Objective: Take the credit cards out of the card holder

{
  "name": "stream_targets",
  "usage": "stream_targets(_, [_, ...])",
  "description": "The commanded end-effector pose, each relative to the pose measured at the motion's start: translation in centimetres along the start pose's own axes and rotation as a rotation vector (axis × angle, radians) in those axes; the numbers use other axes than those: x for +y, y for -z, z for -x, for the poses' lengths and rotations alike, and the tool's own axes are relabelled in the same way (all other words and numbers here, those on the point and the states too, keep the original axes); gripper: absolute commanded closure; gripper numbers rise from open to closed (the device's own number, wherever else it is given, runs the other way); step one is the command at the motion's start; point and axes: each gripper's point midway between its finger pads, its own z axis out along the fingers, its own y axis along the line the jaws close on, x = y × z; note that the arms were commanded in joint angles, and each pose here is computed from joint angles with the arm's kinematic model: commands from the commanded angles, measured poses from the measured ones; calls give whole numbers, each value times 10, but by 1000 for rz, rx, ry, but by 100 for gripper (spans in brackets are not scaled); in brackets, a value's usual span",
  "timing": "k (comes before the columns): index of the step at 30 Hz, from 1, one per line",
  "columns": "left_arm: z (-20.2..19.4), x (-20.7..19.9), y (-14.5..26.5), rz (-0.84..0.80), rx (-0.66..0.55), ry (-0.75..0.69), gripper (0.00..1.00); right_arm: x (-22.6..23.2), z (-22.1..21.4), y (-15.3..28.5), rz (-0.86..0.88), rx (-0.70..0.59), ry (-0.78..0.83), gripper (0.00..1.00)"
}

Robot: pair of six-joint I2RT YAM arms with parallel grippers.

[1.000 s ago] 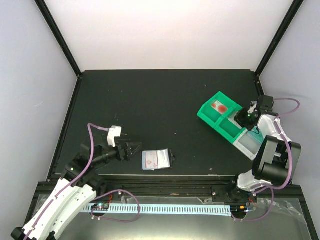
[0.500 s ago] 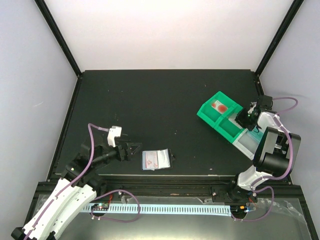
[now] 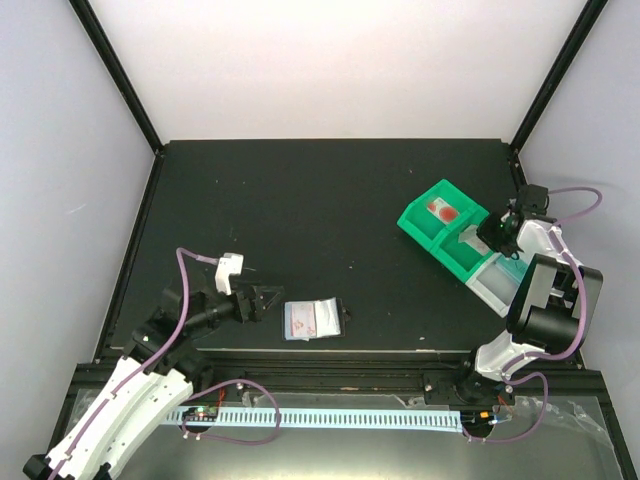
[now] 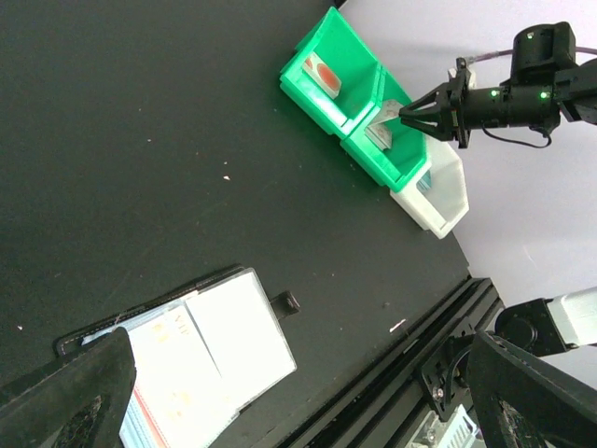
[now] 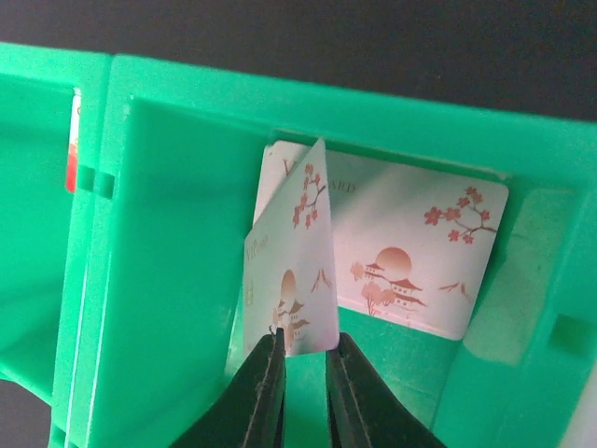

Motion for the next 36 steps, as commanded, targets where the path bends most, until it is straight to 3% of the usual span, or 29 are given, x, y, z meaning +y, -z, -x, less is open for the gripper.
stream_targets(1, [5, -5, 2, -18, -24, -7, 1, -3, 18, 7, -34, -62, 19, 87])
stream_targets(12, [2, -2, 2, -8, -17, 2, 1, -6, 15, 8, -49, -60, -7, 86])
stream_targets(19, [1, -2, 5, -8, -21, 4, 1, -7, 13, 8, -40, -83, -29, 93])
stream_targets(24, [1, -3, 7, -10, -29, 2, 1, -5, 13, 14, -8, -139, -75, 99])
stream_targets(36, [0, -5, 8, -18, -21, -19, 1, -12, 13, 24, 90, -335, -329, 99])
